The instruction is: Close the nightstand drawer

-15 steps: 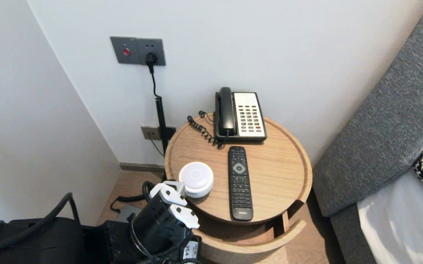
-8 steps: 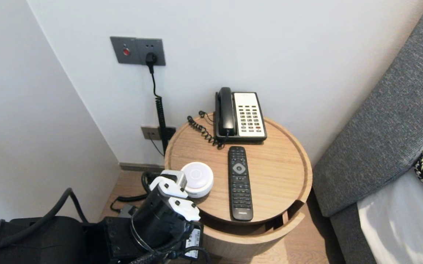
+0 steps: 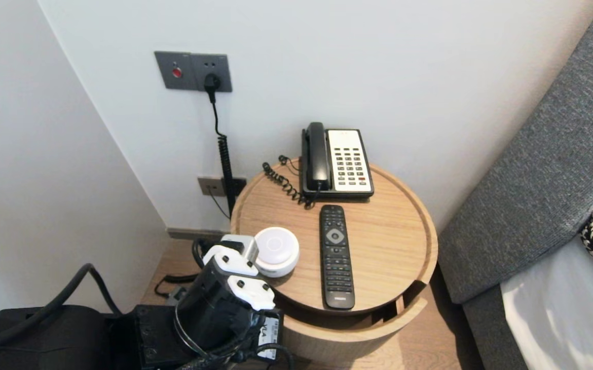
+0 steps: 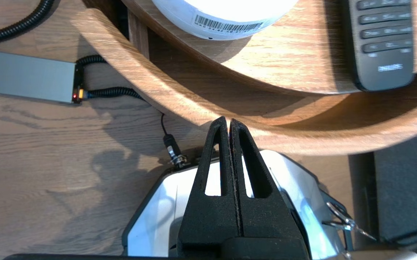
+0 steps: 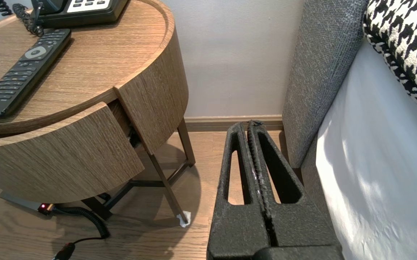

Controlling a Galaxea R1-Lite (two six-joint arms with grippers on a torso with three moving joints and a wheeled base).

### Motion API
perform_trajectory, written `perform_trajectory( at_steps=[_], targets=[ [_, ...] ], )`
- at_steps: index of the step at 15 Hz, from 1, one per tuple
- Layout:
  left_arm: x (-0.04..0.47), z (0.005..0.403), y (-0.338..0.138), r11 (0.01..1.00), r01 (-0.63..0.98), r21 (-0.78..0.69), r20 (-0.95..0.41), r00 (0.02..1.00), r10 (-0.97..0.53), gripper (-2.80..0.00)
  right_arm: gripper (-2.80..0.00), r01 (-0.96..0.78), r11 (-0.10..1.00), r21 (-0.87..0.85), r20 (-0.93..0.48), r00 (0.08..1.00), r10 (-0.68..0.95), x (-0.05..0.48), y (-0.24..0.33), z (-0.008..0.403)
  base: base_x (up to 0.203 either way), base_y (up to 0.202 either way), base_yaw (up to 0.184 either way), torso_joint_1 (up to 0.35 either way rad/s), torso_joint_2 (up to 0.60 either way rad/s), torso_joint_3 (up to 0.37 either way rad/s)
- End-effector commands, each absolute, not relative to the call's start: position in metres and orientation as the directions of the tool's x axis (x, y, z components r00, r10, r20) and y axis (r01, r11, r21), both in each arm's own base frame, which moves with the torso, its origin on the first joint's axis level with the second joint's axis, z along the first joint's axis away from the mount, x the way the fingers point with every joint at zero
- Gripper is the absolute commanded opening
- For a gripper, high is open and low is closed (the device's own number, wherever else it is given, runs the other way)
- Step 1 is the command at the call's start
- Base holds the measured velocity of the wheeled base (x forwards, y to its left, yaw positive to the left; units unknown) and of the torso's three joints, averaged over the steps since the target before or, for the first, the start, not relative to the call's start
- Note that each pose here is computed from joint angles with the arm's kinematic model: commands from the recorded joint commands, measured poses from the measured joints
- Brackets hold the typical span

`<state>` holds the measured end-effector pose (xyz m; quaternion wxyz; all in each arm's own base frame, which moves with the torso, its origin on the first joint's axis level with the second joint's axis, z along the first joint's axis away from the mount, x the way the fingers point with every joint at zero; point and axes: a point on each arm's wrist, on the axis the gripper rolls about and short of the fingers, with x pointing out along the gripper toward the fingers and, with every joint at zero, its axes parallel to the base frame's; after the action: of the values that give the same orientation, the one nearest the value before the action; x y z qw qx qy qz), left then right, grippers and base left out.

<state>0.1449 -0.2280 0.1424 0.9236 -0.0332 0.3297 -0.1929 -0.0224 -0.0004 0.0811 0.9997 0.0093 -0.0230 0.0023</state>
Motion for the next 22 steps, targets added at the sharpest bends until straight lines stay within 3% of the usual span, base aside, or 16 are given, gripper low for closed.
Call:
perform_trajectory(
  at_steps=[1,4,6,9,22],
  targets=[
    [0.141,0.152,-0.222,0.917,0.339,-0.211,-0.577,0.714,-0.397,-2.8,-2.8,-0.005,1.0,0.019,0.02,1.0,0.005,-0.02,0.0,0.074,0.0,0.0,0.0,0.0,0.0,0.0],
    [0.13,0.161,-0.208,0.884,0.396,-0.25,-0.631,0.626,-0.458,-2.8,-2.8,-0.005,1.0,0.019,0.02,1.0,0.005,-0.02,0.0,0.074,0.0,0.0,0.0,0.0,0.0,0.0],
    [0.125,0.147,-0.203,0.867,0.425,-0.261,-0.712,0.522,-0.47,-2.8,-2.8,-0.005,1.0,0.019,0.02,1.0,0.005,-0.02,0.0,0.074,0.0,0.0,0.0,0.0,0.0,0.0],
    [0.126,0.125,-0.208,0.872,0.415,-0.26,-0.777,0.446,-0.444,-2.8,-2.8,-0.003,1.0,0.019,0.02,1.0,0.003,-0.02,0.0,0.074,0.0,0.0,0.0,0.0,0.0,0.0],
    [0.144,0.11,-0.236,0.864,0.4,-0.305,-0.715,0.503,-0.486,-2.8,-2.8,-0.005,1.0,0.019,0.02,1.0,0.005,-0.02,0.0,0.074,0.0,0.0,0.0,0.0,0.0,0.0]
  ],
)
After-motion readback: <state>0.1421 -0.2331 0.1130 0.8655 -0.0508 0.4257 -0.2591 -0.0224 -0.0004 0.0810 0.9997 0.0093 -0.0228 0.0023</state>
